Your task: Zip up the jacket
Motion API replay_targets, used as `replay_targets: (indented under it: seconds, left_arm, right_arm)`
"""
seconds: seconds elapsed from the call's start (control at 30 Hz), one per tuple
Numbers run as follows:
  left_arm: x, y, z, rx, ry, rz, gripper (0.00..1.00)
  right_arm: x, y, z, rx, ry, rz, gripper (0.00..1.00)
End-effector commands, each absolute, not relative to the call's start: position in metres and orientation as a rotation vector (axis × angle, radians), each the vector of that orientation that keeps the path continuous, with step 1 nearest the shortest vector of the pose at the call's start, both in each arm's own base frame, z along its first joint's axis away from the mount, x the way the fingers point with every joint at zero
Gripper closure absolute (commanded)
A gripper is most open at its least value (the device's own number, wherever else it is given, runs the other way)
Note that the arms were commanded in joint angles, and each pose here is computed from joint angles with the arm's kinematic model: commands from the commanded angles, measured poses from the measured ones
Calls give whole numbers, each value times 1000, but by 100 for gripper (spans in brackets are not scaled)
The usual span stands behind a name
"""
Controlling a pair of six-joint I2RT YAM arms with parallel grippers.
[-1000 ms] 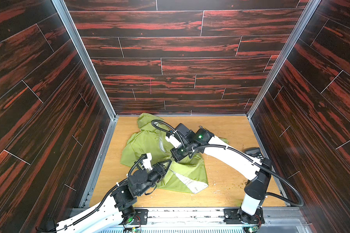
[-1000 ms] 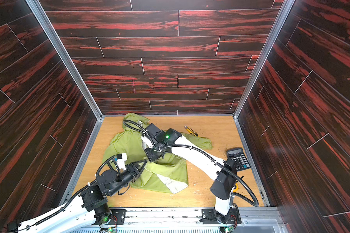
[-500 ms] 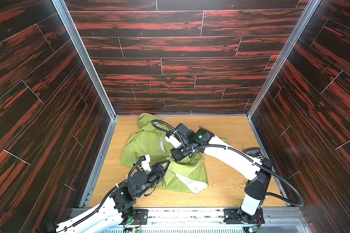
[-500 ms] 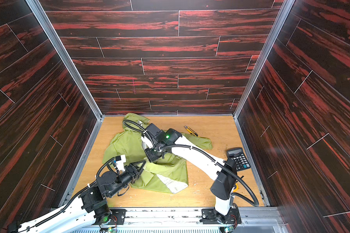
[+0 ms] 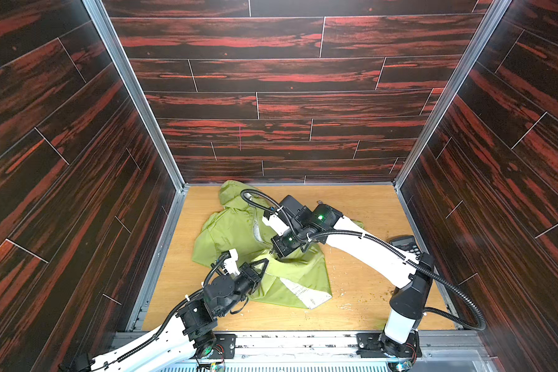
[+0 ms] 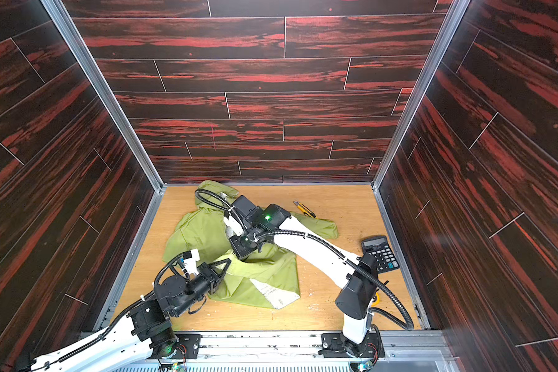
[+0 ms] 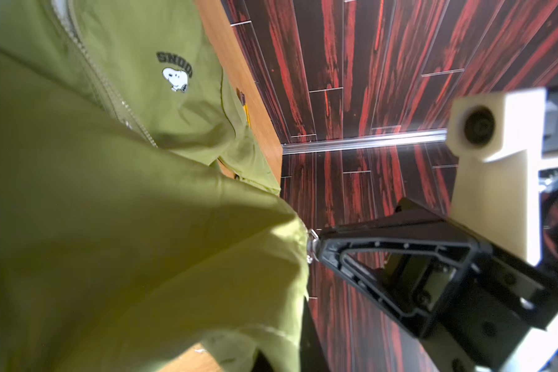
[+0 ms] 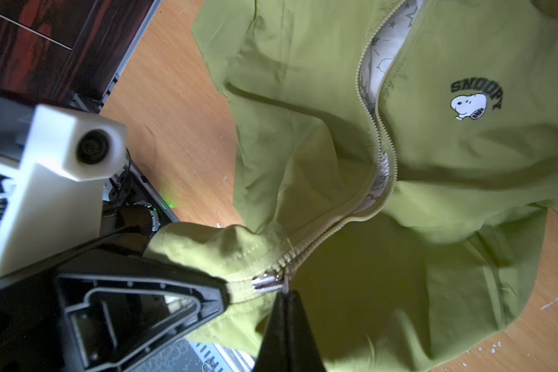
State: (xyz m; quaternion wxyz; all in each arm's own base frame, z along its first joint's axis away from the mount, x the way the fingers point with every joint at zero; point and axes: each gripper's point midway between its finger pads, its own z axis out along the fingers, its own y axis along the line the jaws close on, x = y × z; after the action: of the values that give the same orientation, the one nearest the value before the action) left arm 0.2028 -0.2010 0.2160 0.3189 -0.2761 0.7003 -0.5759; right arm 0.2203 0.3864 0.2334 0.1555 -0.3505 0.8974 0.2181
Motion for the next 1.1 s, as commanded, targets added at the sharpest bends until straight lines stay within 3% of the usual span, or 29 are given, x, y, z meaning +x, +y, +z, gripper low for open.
replay_targets:
  seconds: [0.0,0.17,0.27,0.43,0.67,1.07]
  left_arm:
    - [200,-191,203,-778,1868,-1470,100]
    - [186,-172,175,-858,1994,-1360,100]
    - [171,-160,151,-926,2114,-1281,100]
    - [151,-164,122,-976,2252,-1291,100]
    - [129,-168,94,-974,2427,-1255,100]
    - [97,-172,62,-916,2641,-1250,100]
  right_arm:
    - [224,377,244,-986,2551,626,98]
    - [274,354,250,-804,2563,609,50]
    - [315,335,242,-657,2605,538,40]
    - [365,333,209,-540,2689,470,36]
    - [407,380,157,-510,2758,528,31]
    - [446,411,81,-326,2785,612,29]
